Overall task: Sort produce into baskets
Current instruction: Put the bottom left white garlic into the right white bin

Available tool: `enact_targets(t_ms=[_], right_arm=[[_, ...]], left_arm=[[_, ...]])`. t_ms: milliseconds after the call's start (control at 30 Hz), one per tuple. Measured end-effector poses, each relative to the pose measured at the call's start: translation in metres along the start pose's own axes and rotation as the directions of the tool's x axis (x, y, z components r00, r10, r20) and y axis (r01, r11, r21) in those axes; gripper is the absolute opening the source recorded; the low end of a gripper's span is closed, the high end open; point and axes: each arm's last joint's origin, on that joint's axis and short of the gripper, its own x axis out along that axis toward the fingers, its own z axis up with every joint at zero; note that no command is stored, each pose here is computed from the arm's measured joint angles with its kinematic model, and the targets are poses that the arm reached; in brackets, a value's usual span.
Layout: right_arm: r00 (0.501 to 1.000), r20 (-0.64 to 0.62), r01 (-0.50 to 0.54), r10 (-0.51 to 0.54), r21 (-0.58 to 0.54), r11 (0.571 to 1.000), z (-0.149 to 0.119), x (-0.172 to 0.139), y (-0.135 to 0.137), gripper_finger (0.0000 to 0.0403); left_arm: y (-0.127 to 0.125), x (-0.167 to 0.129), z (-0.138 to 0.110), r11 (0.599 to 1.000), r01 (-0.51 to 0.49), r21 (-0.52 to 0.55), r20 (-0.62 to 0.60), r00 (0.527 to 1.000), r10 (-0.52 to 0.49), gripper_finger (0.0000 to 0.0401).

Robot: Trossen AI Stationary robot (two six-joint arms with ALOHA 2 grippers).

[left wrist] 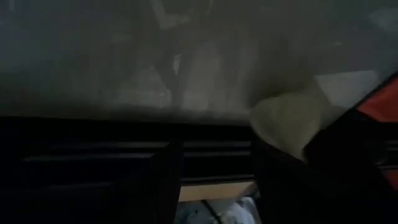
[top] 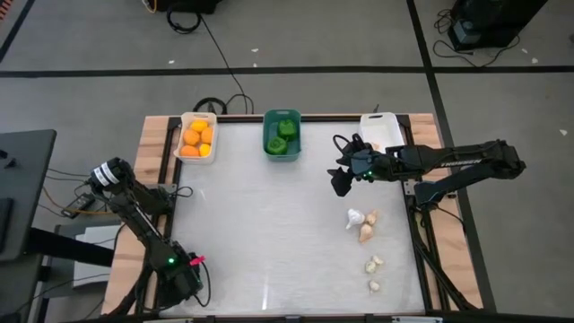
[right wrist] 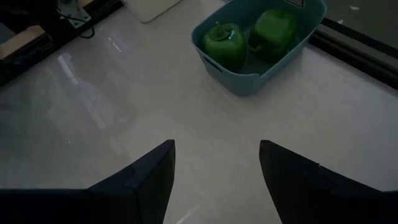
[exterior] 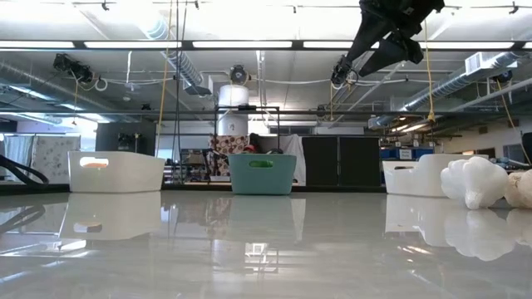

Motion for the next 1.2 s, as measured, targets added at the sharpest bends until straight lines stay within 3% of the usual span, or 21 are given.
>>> enact_targets(t_ms=[133, 400, 600, 700, 967, 1200], right_arm=[[1.000, 0.000, 0.000, 0.000, 0.002, 1.000, 0.000, 0.000, 0.000, 0.0244], [1.000, 0.000, 0.000, 0.000, 0.009, 1.000, 0.000, 0.000, 0.000, 0.0244], [1.000, 0.000, -0.001, 0.001, 0.010, 1.000, 0.000, 0.000, 0.000, 0.0244], [1.000, 0.000, -0.001, 0.001, 0.019, 1.000, 0.000, 0.000, 0.000, 0.0244], [1.000, -0.003, -0.009, 0.009, 0.023, 1.000, -0.001, -0.001, 0.002, 0.0244], [1.000, -0.016, -0.025, 0.025, 0.029, 0.999, -0.002, -0.001, 0.002, 0.0244]], left_arm=[[0.004, -0.002, 0.001, 0.999, -0.029, -0.022, -0.004, 1.000, 0.029, 0.0192], [-0.001, -0.024, 0.004, 0.999, 0.031, -0.015, 0.097, 0.995, -0.030, 0.0192], [-0.022, -0.036, 0.005, 0.989, 0.121, 0.085, 0.235, 0.962, -0.138, 0.0195], [-0.031, -0.035, 0.005, 0.980, 0.155, 0.122, 0.300, 0.936, -0.186, 0.0217], [-0.021, -0.013, 0.000, 0.998, -0.020, 0.061, 0.216, 0.976, 0.007, 0.0322], [-0.027, 0.005, 0.002, 0.992, -0.042, 0.118, 0.180, 0.983, 0.020, 0.0330]])
